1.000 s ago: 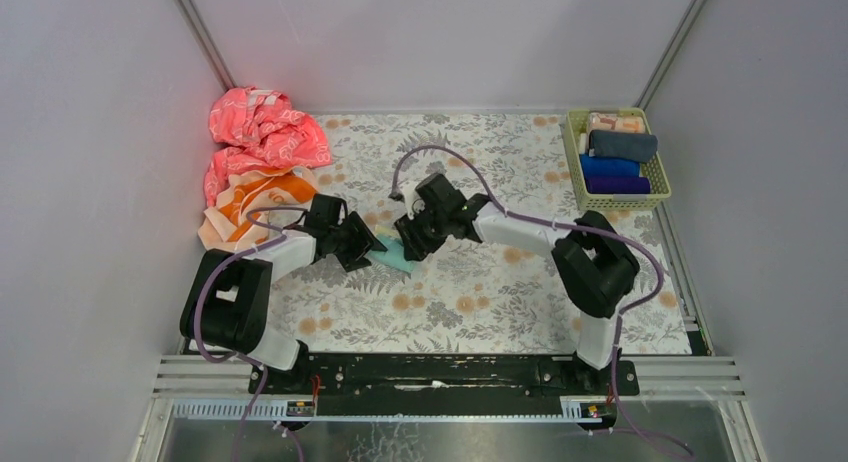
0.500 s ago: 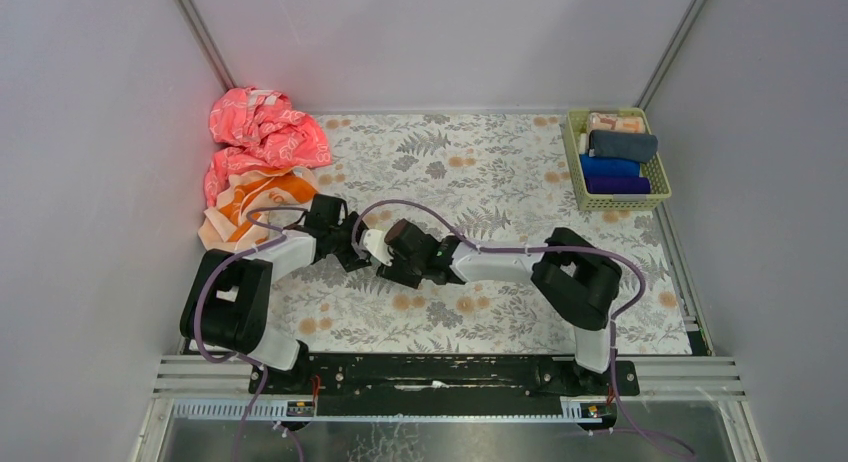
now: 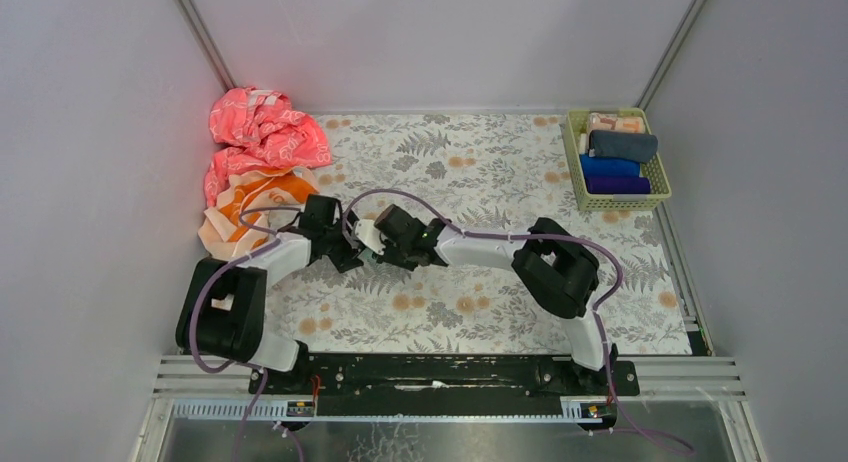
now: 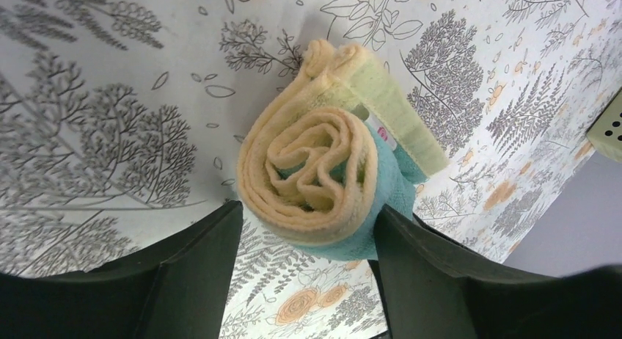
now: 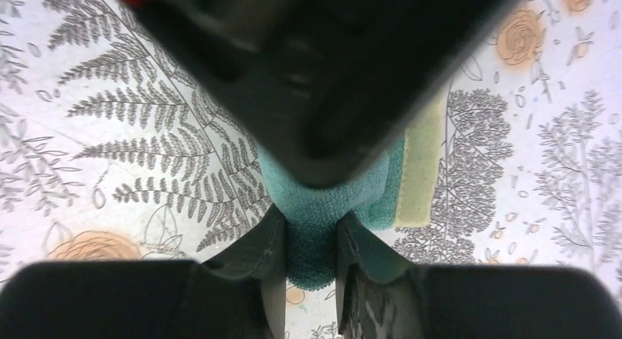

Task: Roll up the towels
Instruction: Roll the towel into the bin.

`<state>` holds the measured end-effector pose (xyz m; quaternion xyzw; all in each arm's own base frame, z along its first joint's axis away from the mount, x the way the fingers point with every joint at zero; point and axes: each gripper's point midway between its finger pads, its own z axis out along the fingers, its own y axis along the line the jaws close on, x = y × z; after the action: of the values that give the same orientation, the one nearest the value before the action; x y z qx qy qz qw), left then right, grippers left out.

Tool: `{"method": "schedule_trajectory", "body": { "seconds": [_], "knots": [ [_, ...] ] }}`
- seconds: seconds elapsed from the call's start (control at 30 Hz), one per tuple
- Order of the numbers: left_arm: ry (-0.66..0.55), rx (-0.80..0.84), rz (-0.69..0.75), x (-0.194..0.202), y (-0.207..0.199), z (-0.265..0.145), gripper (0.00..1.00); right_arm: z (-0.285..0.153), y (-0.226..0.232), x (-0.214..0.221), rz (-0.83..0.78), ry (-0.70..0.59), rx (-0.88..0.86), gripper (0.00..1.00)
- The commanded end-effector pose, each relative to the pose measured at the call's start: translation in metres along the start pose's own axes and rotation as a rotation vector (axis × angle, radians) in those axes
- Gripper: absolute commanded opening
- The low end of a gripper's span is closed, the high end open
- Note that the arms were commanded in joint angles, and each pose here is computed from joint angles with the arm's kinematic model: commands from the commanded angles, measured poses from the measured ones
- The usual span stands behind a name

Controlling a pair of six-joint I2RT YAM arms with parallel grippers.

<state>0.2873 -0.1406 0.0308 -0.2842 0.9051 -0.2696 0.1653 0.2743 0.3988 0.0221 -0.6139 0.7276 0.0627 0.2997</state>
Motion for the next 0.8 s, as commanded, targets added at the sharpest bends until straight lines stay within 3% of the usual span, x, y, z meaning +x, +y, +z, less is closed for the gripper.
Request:
{"method": "schedule_trajectory", "body": {
  "seconds": [0.0,0.3,0.57,0.77],
  "knots": [
    [-0.03,-0.047,-0.007,-0.001,0.015,-0.015,0.66,-0.008,0.056,0.028,0.18,0.121,-0.346,0.19],
    [-0.057,-0.014,-0.031,0.002,0.012,-0.029,0.68,-0.022,0.083,0.022,0.465,0.191,-0.628,0.15],
    [-0.035,-0.007,-0.029,0.007,0.013,-0.028,0.67,-0.018,0.071,0.011,0.786,0.141,-0.843,0.16],
    [-0.049,0.0,-0.02,0.003,0.01,-0.03,0.68,-0.011,0.066,0.018,0.907,0.154,-0.92,0.16]
  ]
}}
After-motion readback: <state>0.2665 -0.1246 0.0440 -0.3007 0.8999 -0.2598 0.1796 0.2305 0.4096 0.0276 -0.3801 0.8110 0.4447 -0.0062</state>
